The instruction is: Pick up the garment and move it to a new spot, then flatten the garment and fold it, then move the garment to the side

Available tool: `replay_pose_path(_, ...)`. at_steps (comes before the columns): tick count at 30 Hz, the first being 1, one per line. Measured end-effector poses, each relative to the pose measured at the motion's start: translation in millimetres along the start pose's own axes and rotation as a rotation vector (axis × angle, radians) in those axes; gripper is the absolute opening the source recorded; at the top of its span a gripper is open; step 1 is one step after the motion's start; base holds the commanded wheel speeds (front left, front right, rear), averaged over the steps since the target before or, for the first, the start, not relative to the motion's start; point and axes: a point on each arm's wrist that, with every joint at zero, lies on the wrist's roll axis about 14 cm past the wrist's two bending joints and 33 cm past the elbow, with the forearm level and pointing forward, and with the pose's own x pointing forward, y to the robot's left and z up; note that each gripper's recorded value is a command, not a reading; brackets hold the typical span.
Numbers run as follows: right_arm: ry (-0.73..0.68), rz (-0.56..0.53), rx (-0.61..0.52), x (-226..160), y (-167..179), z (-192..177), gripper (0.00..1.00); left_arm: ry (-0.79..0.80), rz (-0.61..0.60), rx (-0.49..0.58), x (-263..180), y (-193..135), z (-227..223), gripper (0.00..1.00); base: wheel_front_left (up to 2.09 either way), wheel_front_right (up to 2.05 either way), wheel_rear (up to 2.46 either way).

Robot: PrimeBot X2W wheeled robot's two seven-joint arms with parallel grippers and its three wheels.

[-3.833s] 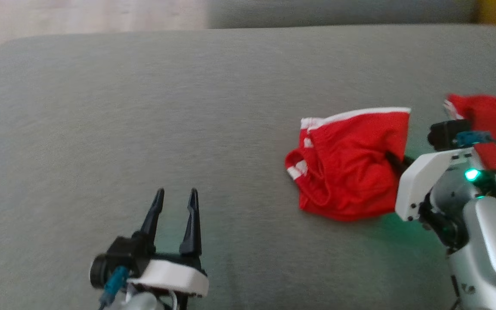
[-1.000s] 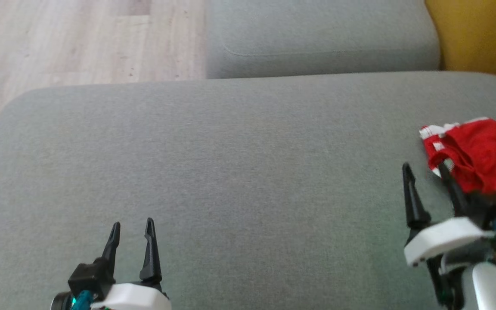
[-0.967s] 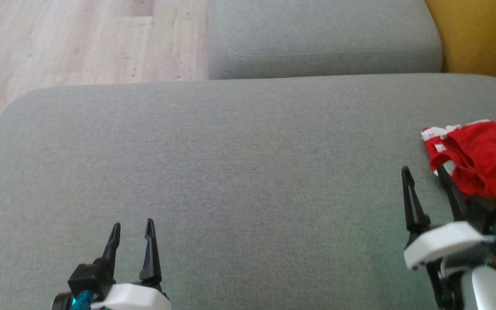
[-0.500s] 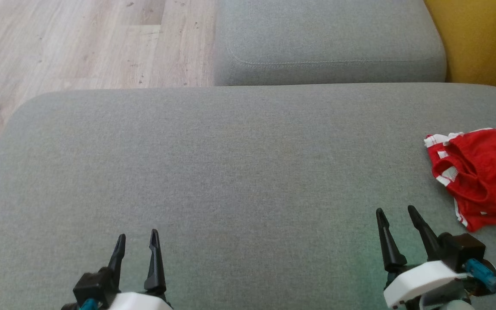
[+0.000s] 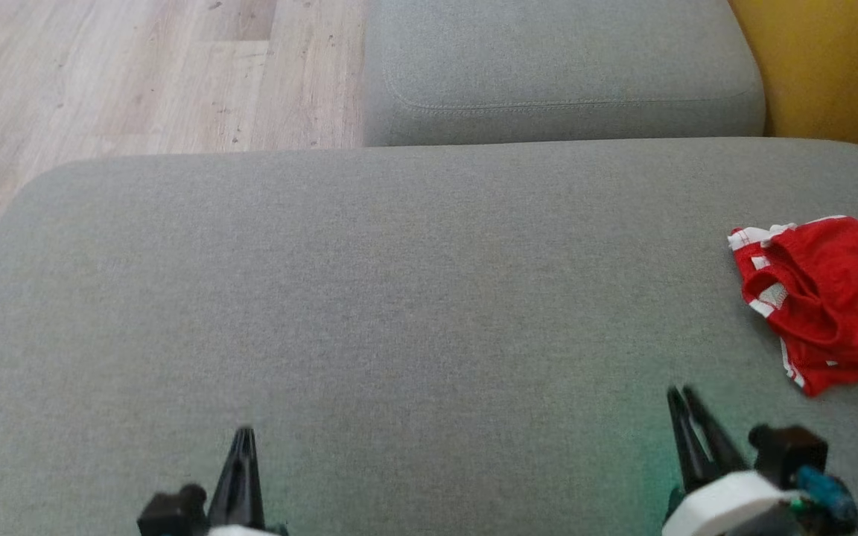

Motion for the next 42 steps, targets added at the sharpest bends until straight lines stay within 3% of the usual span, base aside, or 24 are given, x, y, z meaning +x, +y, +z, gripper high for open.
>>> replay_pose_path(5, 0.087, -0.022, 0.037, -12.1, -4.5, -29.8, 0.00, 0.089, 0.029, -0.019, -11.3, 6.8, -28.6, 0.00, 0.00, 0.00, 0.00)
replay_pose_path(42, 0.010, -0.095, 0.486, -2.6, -23.5, -11.6, 0.00, 0.133, 0.062, -0.416, 10.9, 15.9, -17.6, 0.00, 0.00, 0.00, 0.00)
